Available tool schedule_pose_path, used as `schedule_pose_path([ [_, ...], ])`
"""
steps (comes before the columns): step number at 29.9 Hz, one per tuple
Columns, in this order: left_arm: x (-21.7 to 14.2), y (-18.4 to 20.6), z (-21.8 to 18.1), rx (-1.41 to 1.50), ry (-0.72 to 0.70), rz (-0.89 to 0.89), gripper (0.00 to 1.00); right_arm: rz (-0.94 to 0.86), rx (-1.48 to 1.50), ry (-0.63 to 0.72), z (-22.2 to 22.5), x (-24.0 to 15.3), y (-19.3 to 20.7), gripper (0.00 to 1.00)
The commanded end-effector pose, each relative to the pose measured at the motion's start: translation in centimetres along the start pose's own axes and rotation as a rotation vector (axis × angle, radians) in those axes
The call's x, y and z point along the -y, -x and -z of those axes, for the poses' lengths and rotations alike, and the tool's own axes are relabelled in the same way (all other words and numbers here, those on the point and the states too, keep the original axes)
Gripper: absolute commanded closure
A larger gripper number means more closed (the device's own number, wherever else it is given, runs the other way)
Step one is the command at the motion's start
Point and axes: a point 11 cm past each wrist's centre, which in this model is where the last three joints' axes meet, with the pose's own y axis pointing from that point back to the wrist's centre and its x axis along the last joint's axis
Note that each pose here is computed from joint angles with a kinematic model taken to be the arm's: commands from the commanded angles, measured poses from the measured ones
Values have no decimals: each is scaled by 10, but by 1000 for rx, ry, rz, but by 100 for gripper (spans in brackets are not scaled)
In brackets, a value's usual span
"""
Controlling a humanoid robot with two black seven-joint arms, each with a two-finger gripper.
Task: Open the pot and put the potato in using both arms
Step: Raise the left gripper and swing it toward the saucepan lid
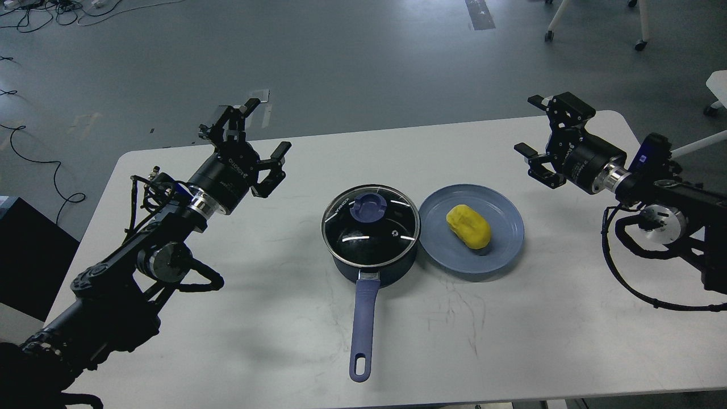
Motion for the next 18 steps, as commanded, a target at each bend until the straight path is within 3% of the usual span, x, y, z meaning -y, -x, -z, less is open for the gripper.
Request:
schedule_pose_path([
  [1,-3,-2,2,-7,0,-7,2,-2,2,4,-2,-1,0,1],
  [10,1,-5,-12,14,17,0,2,-5,1,4,-2,-1,-1,1],
  [14,6,-11,-52,99,56,22,2,-3,0,5,-2,-2,-2,1],
  [18,23,25,-105,328,112,189,2,-4,-3,7,-2,-3,-3,0],
])
